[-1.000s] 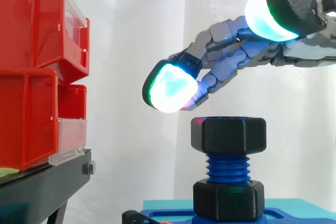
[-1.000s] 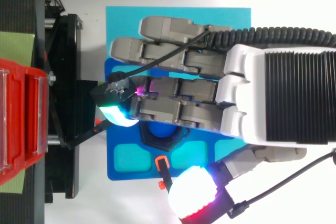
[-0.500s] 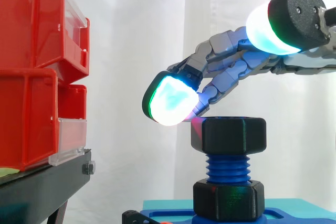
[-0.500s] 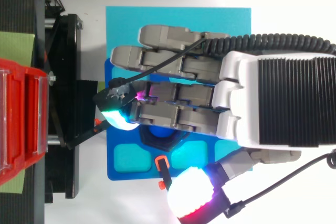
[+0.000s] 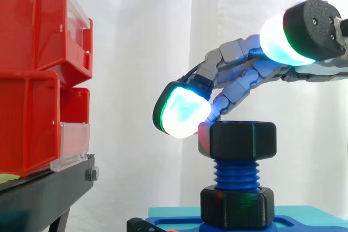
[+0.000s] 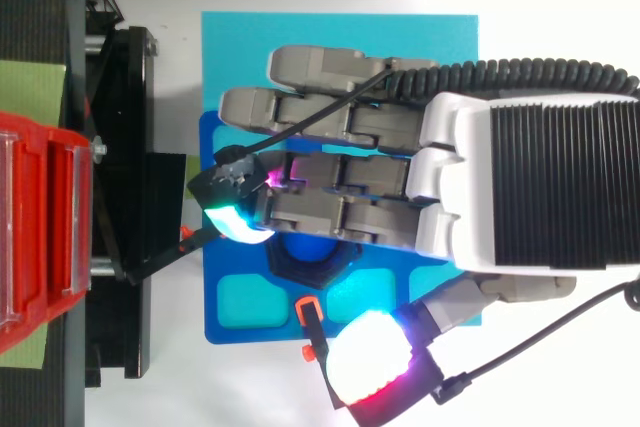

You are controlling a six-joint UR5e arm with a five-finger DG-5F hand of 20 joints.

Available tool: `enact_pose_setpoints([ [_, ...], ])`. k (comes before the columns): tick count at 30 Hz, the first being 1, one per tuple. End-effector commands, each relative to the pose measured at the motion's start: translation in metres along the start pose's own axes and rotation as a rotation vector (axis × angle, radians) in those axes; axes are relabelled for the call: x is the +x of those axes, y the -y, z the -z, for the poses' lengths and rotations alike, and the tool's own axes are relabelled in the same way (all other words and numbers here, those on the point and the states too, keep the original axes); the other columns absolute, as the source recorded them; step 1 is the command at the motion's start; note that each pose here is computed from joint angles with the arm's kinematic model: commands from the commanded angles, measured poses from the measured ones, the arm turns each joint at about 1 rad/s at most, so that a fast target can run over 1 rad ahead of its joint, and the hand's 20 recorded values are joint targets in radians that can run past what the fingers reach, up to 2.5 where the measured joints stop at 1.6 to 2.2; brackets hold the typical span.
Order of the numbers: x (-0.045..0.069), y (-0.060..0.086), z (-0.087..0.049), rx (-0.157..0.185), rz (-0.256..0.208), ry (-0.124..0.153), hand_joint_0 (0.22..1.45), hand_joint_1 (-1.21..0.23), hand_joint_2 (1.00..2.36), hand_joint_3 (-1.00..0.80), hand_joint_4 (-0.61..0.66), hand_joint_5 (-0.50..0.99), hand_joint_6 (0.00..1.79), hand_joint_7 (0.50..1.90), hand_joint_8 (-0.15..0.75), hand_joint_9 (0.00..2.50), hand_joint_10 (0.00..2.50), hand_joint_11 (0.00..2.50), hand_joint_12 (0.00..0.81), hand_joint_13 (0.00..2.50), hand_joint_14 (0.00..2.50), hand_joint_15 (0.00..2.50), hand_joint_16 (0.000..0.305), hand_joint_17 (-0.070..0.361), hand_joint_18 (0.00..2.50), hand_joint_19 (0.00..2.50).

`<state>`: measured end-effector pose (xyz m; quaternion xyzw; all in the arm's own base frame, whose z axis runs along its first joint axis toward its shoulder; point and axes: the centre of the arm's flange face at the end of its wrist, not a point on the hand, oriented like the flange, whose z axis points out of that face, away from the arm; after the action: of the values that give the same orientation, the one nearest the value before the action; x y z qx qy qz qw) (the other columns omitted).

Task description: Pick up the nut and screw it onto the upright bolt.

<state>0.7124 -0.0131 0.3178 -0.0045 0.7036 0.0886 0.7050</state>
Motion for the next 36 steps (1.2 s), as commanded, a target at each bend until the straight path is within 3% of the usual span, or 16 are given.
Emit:
enact_pose_setpoints([
  [1,0.000,0.003,0.001,0.003,0.000,-0.006,0.53,-0.04,1.00,-0.50,0.22,-0.08,0.50,1.11,0.244,0.42,0.00,0.00,0.331,0.22,0.00,0.00,0.039,0.088,0.00,0.00],
  [16,0.000,0.010,0.004,0.002,0.002,-0.019,0.54,-0.12,1.00,-0.50,0.18,-0.04,0.50,1.36,0.258,0.55,0.00,0.00,0.305,0.34,0.00,0.00,0.034,0.075,0.02,0.00],
  [25,-0.001,0.025,0.008,0.005,0.004,-0.023,0.54,-0.14,1.00,-0.50,0.17,-0.01,0.50,1.50,0.264,0.66,0.00,0.00,0.287,0.44,0.00,0.00,0.030,0.068,0.13,0.00],
  [33,-0.003,0.036,0.010,0.008,0.003,-0.023,0.55,-0.15,1.00,-0.50,0.14,0.03,0.50,1.53,0.265,0.81,0.00,0.00,0.264,0.54,0.00,0.00,0.028,0.062,0.24,0.00],
  [36,-0.003,0.038,0.011,0.007,0.003,-0.023,0.55,-0.15,1.00,-0.50,0.13,0.03,0.55,1.40,0.262,0.89,0.00,0.00,0.249,0.60,0.00,0.00,0.026,0.058,0.31,0.00],
])
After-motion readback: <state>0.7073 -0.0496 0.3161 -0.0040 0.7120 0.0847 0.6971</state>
